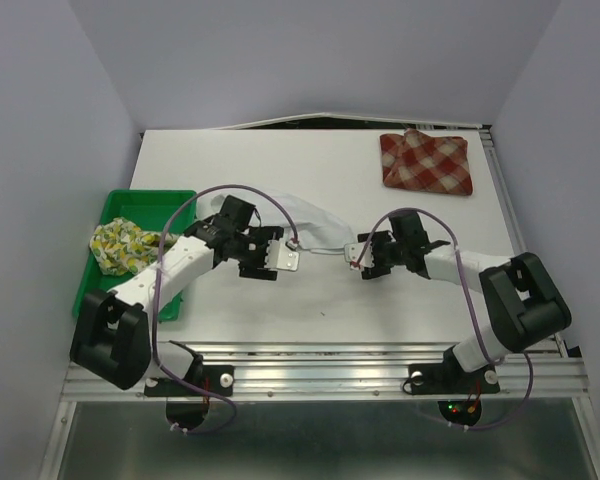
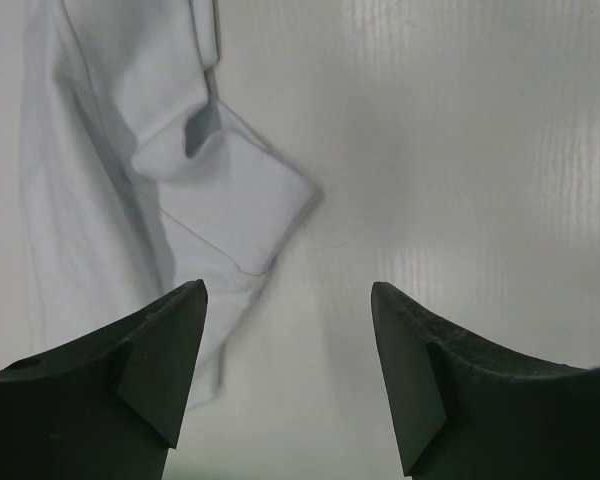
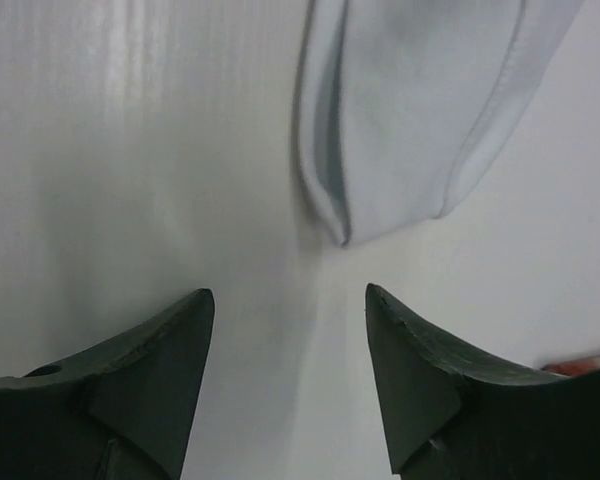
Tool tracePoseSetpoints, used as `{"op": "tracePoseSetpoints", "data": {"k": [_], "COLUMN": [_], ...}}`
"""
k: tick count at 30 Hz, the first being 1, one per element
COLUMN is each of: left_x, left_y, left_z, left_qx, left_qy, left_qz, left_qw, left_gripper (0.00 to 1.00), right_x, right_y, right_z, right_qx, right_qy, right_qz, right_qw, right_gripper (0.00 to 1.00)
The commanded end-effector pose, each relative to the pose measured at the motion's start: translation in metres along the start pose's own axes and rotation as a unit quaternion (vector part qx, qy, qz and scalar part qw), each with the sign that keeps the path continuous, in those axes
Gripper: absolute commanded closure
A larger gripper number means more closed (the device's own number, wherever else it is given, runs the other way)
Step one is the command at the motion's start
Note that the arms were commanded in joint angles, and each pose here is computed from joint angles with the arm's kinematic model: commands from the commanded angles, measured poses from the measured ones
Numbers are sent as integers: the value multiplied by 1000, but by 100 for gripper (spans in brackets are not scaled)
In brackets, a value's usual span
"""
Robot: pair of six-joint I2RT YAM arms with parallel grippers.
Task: Fold and stack the skirts
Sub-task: Flatten the skirt out
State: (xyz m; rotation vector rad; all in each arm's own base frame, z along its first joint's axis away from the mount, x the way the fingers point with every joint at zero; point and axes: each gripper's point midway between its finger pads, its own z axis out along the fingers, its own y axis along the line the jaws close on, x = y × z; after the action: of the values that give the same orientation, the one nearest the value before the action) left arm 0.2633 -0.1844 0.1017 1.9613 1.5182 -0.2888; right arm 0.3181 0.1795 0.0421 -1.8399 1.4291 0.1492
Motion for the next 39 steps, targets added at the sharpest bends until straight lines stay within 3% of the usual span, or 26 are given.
{"op": "tracePoseSetpoints", "data": {"k": [1, 11, 20, 23, 26, 27, 28, 31, 36, 39], "left_x": [2, 17, 32, 38, 39, 37, 34, 24, -14, -36], "left_y": [9, 16, 8, 12, 19, 20, 23, 29, 77, 112], "left_z": [13, 45, 66, 74, 79, 79, 76, 65, 7, -44], "left_qx": [3, 29, 49, 39, 26, 23, 17, -1, -79, -143], "left_qy": [-14, 1, 30, 42, 43, 41, 38, 19, -55, -110], "left_qz": [94, 102, 120, 126, 116, 115, 108, 85, -2, -64], "left_qw": [995, 994, 991, 990, 992, 992, 993, 996, 995, 982], "left_gripper": [22, 27, 37, 51, 73, 77, 86, 100, 100, 100], "right_x": [-26, -27, -27, -26, -28, -29, -28, -31, -57, -66], "right_y": [-56, -61, -55, -51, -51, -52, -55, -70, -105, -137], "right_z": [13, 45, 57, 58, 53, 51, 48, 35, -3, -27], "right_qx": [94, 82, 73, 69, 71, 75, 80, 103, 151, 174], "right_qy": [-56, -87, -103, -105, -108, -107, -100, -87, -96, -83], "right_qz": [-149, -232, -257, -253, -234, -225, -213, -170, -86, -29], "right_qw": [983, 965, 958, 959, 964, 965, 969, 976, 980, 981], "right_gripper": [33, 42, 55, 65, 96, 99, 99, 99, 99, 99]}}
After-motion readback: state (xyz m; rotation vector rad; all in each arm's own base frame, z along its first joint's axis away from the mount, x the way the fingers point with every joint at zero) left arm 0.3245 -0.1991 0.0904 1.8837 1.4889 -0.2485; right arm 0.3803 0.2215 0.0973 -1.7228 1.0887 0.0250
